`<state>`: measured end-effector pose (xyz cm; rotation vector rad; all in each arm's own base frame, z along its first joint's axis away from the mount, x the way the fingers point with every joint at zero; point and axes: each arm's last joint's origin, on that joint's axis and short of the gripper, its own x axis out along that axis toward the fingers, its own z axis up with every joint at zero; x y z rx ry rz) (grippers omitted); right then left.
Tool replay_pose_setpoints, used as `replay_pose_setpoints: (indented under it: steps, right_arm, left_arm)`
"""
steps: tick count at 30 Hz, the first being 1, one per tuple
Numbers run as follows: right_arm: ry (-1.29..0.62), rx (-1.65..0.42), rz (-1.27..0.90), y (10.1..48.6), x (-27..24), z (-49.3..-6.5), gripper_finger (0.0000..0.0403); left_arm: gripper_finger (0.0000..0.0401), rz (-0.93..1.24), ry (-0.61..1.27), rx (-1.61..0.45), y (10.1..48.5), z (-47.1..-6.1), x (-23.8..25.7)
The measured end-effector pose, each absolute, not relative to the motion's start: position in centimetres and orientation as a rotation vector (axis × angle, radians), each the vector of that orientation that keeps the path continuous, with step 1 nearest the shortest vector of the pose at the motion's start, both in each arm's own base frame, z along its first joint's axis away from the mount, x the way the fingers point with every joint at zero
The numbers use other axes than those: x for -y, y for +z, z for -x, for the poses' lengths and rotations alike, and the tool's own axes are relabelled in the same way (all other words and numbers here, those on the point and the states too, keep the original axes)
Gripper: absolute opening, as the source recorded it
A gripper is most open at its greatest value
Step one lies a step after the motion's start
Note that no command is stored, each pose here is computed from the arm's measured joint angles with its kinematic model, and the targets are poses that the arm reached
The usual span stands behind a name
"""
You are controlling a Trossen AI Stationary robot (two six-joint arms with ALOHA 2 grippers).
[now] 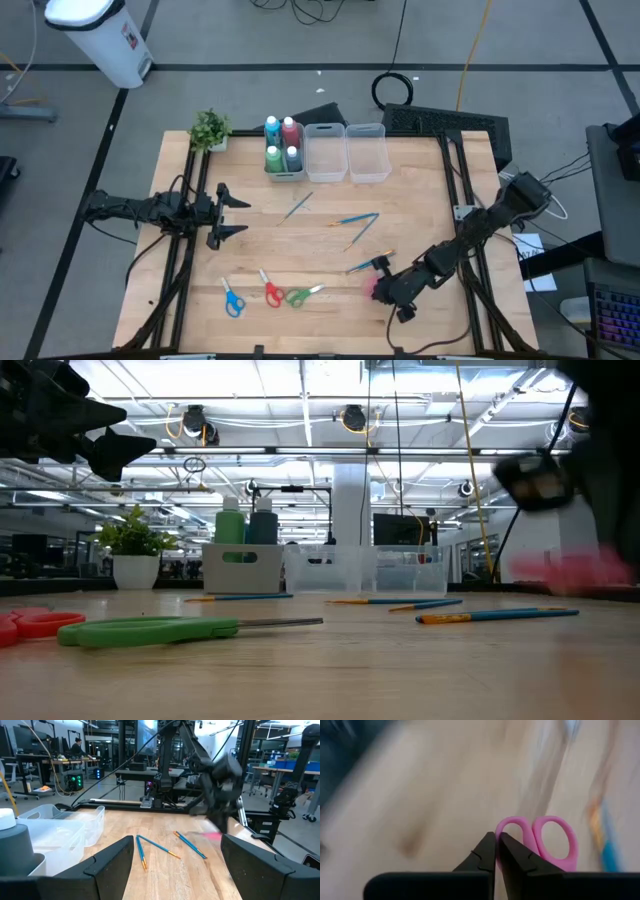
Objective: Pick & Place Paint Supplies
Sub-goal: Put the pink scissors into the left transparent bin
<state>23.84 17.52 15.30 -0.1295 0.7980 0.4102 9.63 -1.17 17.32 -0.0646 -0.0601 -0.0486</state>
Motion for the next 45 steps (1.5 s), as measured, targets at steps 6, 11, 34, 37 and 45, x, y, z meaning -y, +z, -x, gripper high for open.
replay_pose_setpoints:
  steps: [6,11,34,37,45]
  right_arm:
    - [0.411,-0.588,0.074,18.2,-17.4,-24.5,0.0003]
    - [0.414,-0.381,0.065,20.1,-16.9,-25.9,0.0002]
    - [0.013,0.099,0.048,24.8,-5.0,-31.2,0.0002]
    - [-0.066,0.103,0.036,24.8,-2.4,-31.5,0.0002]
    - [-0.307,0.071,-0.043,22.9,5.5,-32.2,0.0002]
  left_arm:
    - [0.0308,0.064,-0.049,0.058,17.3,-9.6,1.2]
    - [0.0308,0.065,-0.049,0.061,17.3,-9.6,1.2]
    - [0.0308,0.065,-0.049,0.061,17.3,-9.6,1.2]
    - [0.0308,0.065,-0.049,0.061,17.3,-9.6,1.2]
    - [0.0308,0.065,-0.049,0.061,17.3,-9.6,1.2]
